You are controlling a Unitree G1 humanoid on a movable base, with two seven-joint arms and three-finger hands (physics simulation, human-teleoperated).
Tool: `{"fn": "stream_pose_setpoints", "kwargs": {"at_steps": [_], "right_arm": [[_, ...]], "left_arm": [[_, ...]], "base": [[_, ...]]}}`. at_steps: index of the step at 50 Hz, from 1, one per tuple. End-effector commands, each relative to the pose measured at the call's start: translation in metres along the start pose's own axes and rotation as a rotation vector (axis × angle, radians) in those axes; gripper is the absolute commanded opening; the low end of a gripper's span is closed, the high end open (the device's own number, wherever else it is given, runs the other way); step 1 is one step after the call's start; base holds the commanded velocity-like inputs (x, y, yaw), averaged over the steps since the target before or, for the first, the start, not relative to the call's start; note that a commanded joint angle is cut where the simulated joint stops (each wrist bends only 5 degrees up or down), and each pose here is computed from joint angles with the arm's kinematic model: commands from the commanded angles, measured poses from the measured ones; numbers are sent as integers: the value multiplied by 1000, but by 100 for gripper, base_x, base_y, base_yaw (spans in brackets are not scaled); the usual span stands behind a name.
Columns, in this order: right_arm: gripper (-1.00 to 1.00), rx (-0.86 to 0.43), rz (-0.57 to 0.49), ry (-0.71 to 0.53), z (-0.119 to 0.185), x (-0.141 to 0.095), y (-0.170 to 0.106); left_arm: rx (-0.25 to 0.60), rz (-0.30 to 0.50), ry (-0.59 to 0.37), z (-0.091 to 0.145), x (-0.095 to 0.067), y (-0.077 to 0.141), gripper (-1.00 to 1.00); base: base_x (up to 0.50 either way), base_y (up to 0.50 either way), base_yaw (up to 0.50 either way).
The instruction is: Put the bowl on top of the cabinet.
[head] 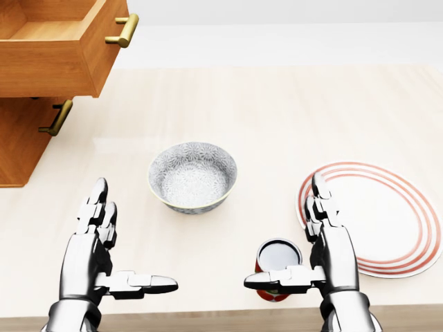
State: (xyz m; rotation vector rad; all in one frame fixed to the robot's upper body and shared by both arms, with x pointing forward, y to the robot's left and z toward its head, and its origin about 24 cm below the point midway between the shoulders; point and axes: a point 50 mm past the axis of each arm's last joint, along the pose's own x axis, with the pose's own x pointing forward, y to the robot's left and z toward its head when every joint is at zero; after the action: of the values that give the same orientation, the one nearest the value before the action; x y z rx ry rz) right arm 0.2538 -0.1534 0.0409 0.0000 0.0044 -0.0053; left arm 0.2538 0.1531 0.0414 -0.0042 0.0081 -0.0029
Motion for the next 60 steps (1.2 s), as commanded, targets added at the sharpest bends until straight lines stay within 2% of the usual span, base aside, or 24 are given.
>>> {"fn": "stream_pose_setpoints", "kwargs": {"at_steps": [1, 30, 42, 45, 60], "right_arm": [[100, -8, -17, 9, 0, 0, -7], [100, -38, -39, 43, -5, 5, -6], [100, -42, -35, 45, -7, 5, -5], [100, -41, -32, 42, -6, 5, -5], [100, -49, -29, 31, -4, 3, -6]], "left_arm": [[-11, -7, 21, 0, 0, 7, 100], [-31, -39, 42, 0, -1, 6, 100], [-39, -57, 19, 5, -5, 7, 100], [-42, -59, 34, -1, -6, 7, 100], [-43, -63, 26, 3, -6, 6, 100]], "base": [[0, 0, 0], [0, 0, 0], [0, 0, 0], [29, 0, 0], [48, 0, 0]]}}
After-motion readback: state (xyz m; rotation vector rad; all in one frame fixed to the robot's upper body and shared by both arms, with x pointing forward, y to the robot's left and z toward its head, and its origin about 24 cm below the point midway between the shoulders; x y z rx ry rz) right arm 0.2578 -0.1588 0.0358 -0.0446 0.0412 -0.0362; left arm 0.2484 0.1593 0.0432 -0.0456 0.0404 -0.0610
